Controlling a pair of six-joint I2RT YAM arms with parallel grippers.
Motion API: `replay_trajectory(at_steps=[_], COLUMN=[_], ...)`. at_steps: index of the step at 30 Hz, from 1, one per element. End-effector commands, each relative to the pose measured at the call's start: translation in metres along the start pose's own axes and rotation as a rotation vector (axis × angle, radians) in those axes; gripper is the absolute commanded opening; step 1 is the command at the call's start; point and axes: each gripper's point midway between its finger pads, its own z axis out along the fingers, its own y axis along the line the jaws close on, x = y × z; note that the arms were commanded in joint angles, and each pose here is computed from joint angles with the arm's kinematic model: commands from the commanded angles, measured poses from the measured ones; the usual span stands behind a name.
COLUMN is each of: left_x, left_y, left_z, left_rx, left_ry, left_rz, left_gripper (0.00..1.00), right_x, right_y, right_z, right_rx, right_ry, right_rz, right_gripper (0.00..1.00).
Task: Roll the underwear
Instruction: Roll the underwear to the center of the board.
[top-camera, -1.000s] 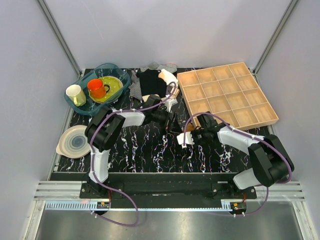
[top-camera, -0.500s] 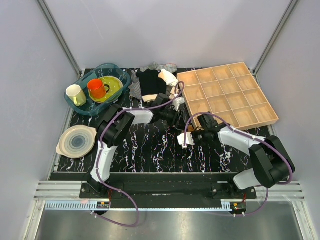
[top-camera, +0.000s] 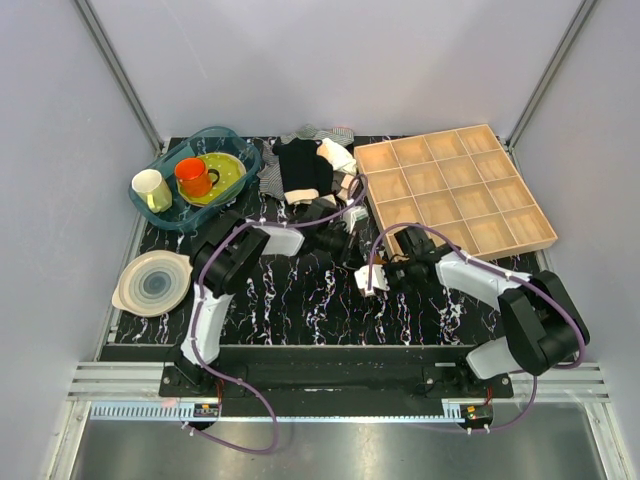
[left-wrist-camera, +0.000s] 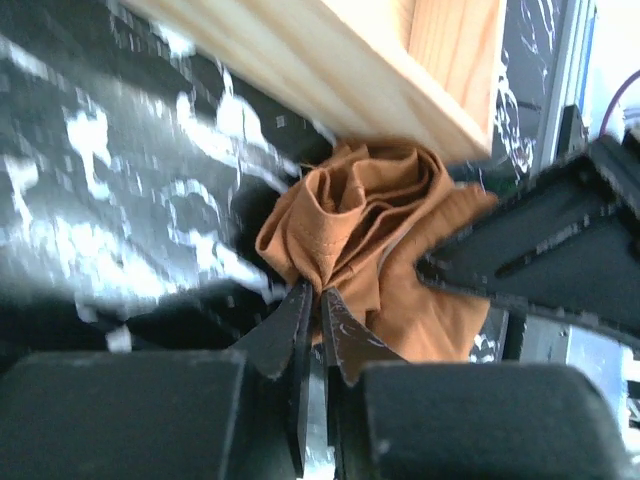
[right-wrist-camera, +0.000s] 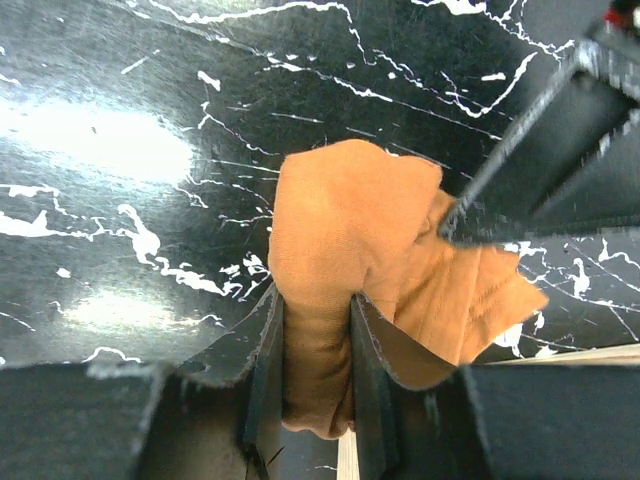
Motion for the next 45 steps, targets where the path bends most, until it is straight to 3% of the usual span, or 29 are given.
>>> replay_trajectory(at_steps=[1,11,16,20,25,30,33,35,39,45], left_x=[0.02,0.028,0.017,-0.007,-0.002,0.02,0.033,0.04,0.034,0.045], left_y=[0.014,0.014,0.016,0.001,-0.028,-0.061,-0.081,-0.083,-0.094,-0.073], left_z=[-0.026,-0.058,-0.077,-0.104,-0.123,-0.13,-0.113,-0.105,-0.082,-0.056], left_rx=[-0.068,-0.089,-0.151,-0.187,-0.155,-0.129,-0.129,-0.151,-0.215,-0.298], left_ry=[-0.041,-0.125,-0.218,-0.354,-0.441,-0.495,-0.463,-0.413,-0.309,-0.105], left_rz=[-0.065,-0.084,-0.062,0.052,0.23,0.477,0.628,0.652,0.829,0.912], left_gripper=[0.08,0.12,0.4,0.57,0.56,0.61,0.71,0.77,0.8,0.8], right_x=[0.0,-0.027,-0.03,-0.028,-0.025,-0.027,-0.027,-0.028,-0.026,-0.026], right_y=[0.037,0.028,0.024,0.027,0.031,0.024,0.023,0.022,0.024,0.021], right_z=[0.002,0.002,0.006,0.01,0.016,0.016,0.015,0.014,0.014,0.014], right_rx=[-0.164,-0.403,-0.483,-0.524,-0.584,-0.608,-0.62,-0.622,-0.625,-0.616], right_ry=[-0.004,-0.07,-0.074,-0.063,-0.043,-0.052,-0.062,-0.067,-0.058,-0.062], right_rz=[0.142,0.297,0.363,0.409,0.482,0.593,0.635,0.651,0.667,0.681], right_gripper=[0.25,0.24,0.24,0.24,0.25,0.26,0.27,0.28,0.28,0.3])
